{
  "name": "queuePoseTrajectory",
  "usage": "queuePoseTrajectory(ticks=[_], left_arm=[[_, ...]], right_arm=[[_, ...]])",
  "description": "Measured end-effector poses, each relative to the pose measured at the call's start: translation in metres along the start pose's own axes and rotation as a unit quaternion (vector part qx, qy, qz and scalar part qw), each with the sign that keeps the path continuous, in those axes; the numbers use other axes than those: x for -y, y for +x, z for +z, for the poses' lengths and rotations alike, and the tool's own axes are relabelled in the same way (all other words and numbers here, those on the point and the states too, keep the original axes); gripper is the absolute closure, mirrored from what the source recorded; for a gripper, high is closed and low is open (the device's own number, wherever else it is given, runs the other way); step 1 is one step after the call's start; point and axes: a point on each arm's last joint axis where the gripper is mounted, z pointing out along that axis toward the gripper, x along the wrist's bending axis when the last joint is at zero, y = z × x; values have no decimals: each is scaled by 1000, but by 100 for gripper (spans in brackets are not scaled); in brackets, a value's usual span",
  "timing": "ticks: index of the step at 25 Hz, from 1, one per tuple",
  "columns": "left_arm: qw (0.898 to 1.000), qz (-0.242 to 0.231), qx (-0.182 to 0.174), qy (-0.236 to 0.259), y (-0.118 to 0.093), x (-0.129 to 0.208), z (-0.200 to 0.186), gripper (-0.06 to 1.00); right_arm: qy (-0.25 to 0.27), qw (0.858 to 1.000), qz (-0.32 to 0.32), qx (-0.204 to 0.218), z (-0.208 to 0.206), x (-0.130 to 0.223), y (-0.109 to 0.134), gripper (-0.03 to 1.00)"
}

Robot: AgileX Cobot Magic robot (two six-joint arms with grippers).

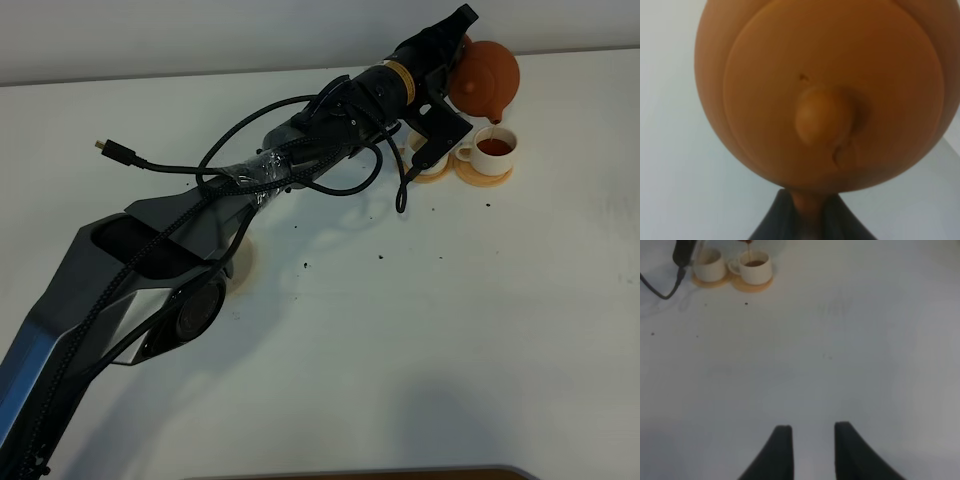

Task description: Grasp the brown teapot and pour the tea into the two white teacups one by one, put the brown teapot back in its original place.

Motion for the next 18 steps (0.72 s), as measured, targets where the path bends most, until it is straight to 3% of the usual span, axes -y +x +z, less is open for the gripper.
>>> queuePoseTrajectory(ticks=[18], left_arm=[[1000,8,-7,0,1,0,0,80]], right_arm=[[0,1000,0,0,0,0,0,73]])
